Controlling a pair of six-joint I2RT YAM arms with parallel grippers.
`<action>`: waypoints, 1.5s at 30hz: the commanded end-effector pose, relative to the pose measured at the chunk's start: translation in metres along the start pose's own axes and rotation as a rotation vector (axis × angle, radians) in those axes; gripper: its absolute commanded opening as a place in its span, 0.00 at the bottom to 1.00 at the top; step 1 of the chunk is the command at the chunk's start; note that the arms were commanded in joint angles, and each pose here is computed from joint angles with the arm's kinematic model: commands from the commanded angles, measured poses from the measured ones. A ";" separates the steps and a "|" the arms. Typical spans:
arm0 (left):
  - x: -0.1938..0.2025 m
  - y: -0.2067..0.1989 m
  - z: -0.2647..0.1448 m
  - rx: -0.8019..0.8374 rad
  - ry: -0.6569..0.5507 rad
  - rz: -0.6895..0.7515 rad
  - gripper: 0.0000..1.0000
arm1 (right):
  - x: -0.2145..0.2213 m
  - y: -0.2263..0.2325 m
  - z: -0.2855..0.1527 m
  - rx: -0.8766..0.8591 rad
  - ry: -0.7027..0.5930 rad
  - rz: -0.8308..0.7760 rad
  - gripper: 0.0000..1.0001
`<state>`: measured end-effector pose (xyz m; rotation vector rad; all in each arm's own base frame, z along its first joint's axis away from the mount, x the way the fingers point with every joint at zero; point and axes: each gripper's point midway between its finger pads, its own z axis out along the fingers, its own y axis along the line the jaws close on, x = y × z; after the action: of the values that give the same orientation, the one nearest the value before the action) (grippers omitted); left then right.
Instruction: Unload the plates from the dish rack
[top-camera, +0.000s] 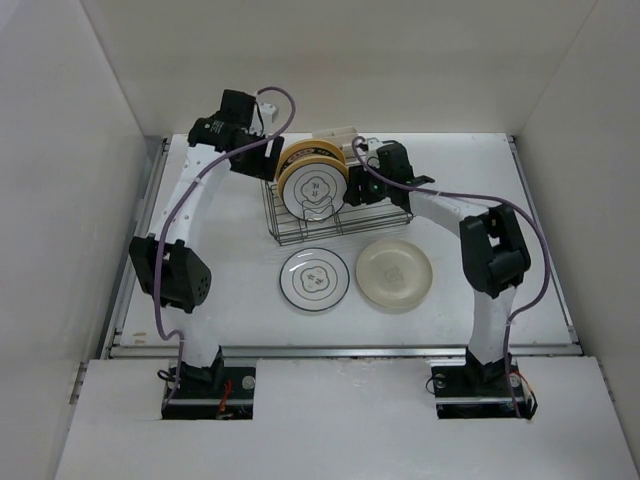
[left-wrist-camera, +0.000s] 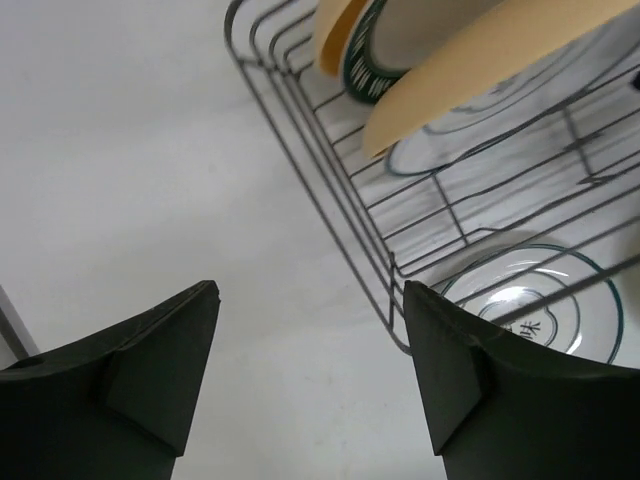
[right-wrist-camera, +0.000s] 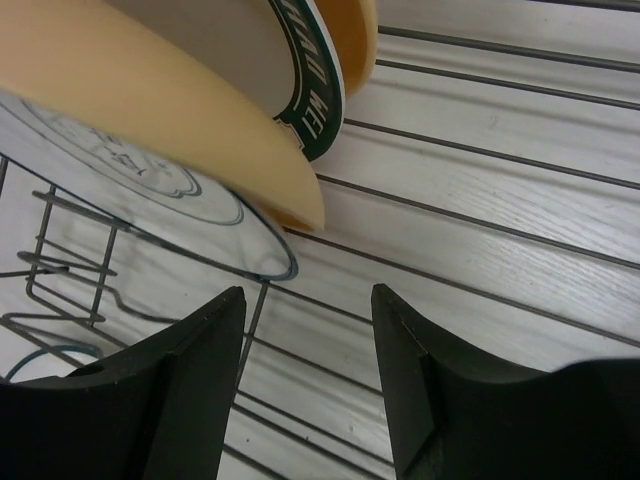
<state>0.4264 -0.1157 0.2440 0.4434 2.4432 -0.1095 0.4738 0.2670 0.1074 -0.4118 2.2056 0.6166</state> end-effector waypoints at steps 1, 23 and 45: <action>0.038 0.028 0.022 -0.108 0.119 -0.185 0.70 | -0.039 0.019 0.010 -0.086 -0.113 -0.007 0.59; 0.068 0.005 0.113 0.120 0.376 -0.263 0.00 | -0.045 0.019 0.007 -0.076 -0.173 0.058 0.00; 0.047 0.005 0.121 0.185 0.299 -0.363 0.00 | -0.083 0.032 -0.071 0.203 -0.245 -0.129 0.00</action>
<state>0.4677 -0.1153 0.0977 0.0742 2.8432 -0.3835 0.4666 0.2649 0.1654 -0.4126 2.0917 0.4194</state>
